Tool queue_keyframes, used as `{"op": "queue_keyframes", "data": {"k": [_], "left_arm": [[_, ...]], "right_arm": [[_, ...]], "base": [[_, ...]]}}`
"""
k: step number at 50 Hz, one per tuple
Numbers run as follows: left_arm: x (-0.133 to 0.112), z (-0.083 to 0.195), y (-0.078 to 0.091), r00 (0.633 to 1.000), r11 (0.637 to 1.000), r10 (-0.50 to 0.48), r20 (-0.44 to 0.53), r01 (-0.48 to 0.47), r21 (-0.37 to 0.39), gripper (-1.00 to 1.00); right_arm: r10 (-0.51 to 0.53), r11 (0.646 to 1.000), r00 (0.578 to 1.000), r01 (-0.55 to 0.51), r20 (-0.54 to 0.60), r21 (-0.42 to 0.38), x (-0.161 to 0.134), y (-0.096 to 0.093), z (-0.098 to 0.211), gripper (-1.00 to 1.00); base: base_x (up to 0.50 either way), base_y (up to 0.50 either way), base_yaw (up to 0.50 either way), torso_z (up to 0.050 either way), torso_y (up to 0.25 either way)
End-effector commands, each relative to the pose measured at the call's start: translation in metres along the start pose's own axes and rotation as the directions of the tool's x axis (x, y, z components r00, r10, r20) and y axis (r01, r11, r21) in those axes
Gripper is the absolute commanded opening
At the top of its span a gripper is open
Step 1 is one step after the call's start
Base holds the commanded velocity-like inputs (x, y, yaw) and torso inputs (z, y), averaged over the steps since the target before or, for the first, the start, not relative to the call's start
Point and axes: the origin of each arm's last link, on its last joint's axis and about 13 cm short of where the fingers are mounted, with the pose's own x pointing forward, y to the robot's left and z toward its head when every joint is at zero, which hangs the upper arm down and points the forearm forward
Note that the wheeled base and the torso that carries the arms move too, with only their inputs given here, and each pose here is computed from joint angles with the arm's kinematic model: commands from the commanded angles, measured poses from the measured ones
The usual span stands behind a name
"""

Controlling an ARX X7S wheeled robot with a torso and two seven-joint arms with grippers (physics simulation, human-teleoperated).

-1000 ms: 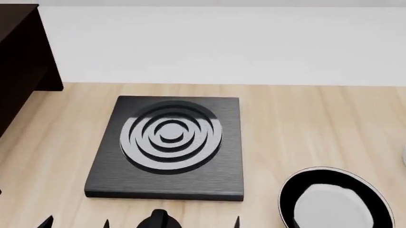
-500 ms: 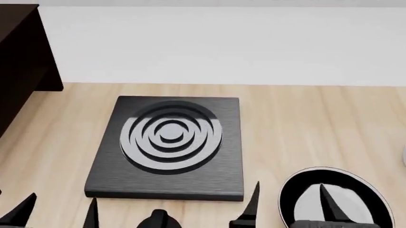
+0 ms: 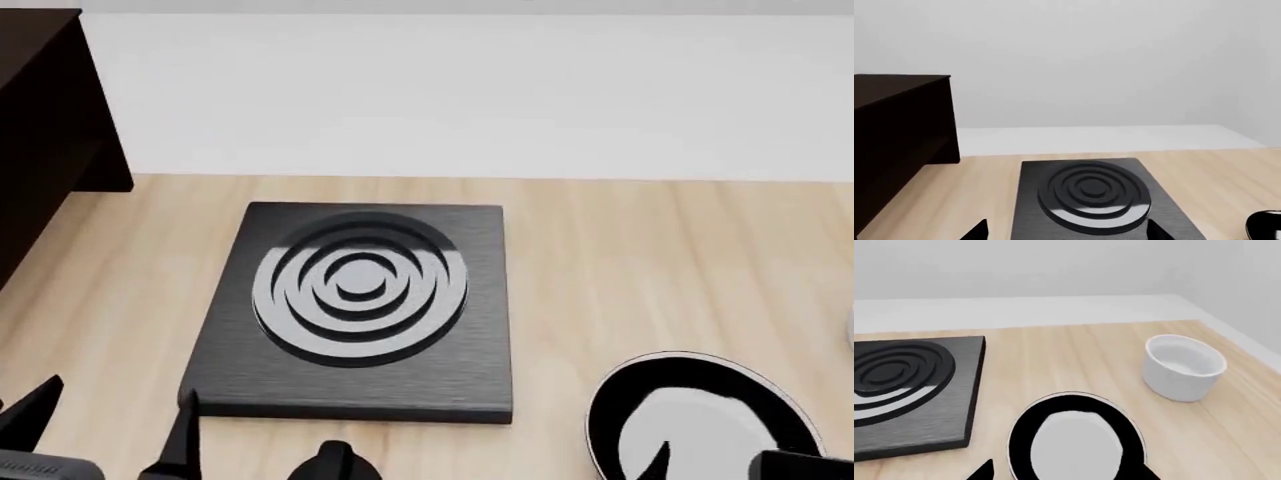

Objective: Put the frying pan on the cabinet shelf.

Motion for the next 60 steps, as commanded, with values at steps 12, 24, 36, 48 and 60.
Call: {"op": "queue_keyframes", "data": {"k": [12, 24, 36, 48, 60], "left_arm": [[-0.006, 0.001, -0.007, 0.999, 0.999, -0.036, -0.008, 0.036, 0.003, 1.00], [-0.005, -0.002, -0.009, 0.999, 0.999, -0.049, -0.019, 0.049, 0.004, 1.00], [-0.006, -0.003, -0.010, 0.998, 0.999, -0.054, -0.025, 0.054, 0.003, 1.00], [-0.006, -0.004, -0.010, 0.998, 0.998, -0.055, -0.035, 0.055, 0.004, 1.00], [-0.005, -0.008, -0.010, 0.997, 0.998, -0.056, -0.045, 0.056, 0.002, 1.00]], "right_arm": [[0.016, 1.000, 0.952, -0.010, -0.307, 0.022, -0.004, -0.010, -0.039, 1.00], [0.032, 0.997, 0.927, -0.003, -0.375, 0.078, 0.008, -0.013, -0.066, 1.00], [0.081, 0.987, 0.916, -0.020, -0.393, 0.157, 0.021, -0.006, -0.083, 1.00], [0.117, 0.983, 0.891, -0.041, -0.438, 0.177, 0.025, 0.001, -0.094, 1.00], [0.131, 0.980, 0.876, -0.043, -0.464, 0.196, 0.030, 0.003, -0.107, 1.00]], "base": [[0.00, 0.00, 0.00, 0.000, 0.000], [0.00, 0.00, 0.00, 0.000, 0.000], [0.00, 0.00, 0.00, 0.000, 0.000], [0.00, 0.00, 0.00, 0.000, 0.000], [0.00, 0.00, 0.00, 0.000, 0.000]]}}
